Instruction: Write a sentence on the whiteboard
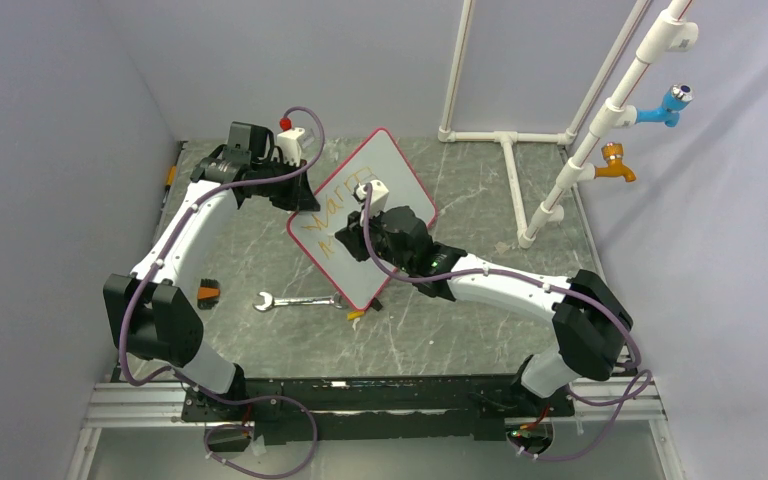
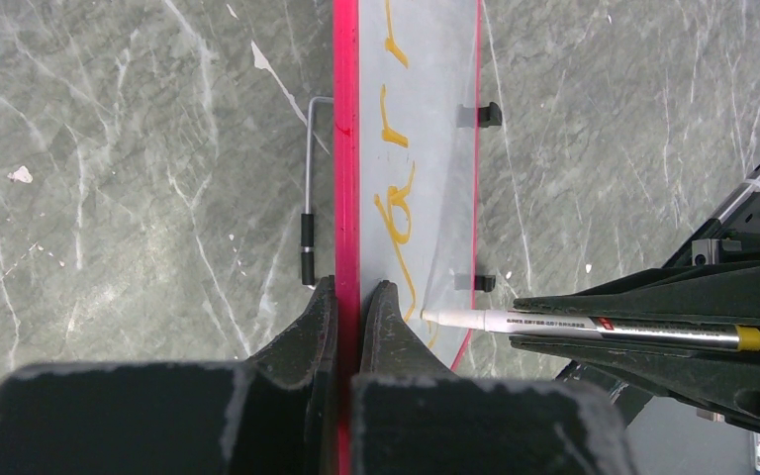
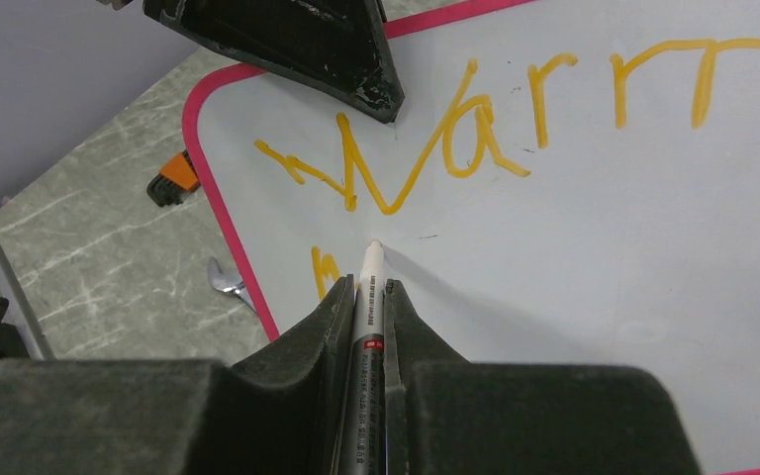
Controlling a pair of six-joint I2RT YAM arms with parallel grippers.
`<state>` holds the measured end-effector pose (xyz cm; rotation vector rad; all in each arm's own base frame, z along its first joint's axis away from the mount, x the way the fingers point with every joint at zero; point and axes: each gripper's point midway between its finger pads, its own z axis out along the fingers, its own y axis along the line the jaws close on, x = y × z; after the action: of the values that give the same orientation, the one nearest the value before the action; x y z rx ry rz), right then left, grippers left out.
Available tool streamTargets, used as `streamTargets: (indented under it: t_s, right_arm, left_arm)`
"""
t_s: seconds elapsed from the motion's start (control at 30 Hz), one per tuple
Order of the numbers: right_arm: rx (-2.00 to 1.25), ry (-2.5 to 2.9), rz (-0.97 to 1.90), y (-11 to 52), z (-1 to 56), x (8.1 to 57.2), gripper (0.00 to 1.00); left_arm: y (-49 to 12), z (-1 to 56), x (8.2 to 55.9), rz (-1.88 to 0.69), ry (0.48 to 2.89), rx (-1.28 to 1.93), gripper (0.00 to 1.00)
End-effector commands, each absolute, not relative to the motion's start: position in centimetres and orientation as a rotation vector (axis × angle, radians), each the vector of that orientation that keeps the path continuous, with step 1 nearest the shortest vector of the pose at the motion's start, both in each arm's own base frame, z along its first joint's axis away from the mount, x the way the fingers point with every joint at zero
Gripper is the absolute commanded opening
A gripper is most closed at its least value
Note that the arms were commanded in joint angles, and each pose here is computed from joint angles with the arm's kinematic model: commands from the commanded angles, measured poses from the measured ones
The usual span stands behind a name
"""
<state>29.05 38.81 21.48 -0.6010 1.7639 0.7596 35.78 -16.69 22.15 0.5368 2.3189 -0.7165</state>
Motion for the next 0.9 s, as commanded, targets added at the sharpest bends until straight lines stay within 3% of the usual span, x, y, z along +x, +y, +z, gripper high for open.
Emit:
streamTargets:
  t_s: [0.0,0.47,0.87]
  right_arm:
    - [-0.597,1.749,0.816,39.3,22.1,28.4,0.0]
    - [-0.606,1.799,0.844,38.7,19.9,26.6,0.0]
    - [-0.565,1.834,0.704,36.6,18.9,27.7,0.0]
  left_arm:
    - [-12.1,18.9,37.4,-0.355,2.399,0.584,0.0]
    - [-12.0,18.8,37.4,-0.348,2.403,0.582,0.0]
    - [-12.0,18.8,37.4,-0.351,2.403,0.584,0.0]
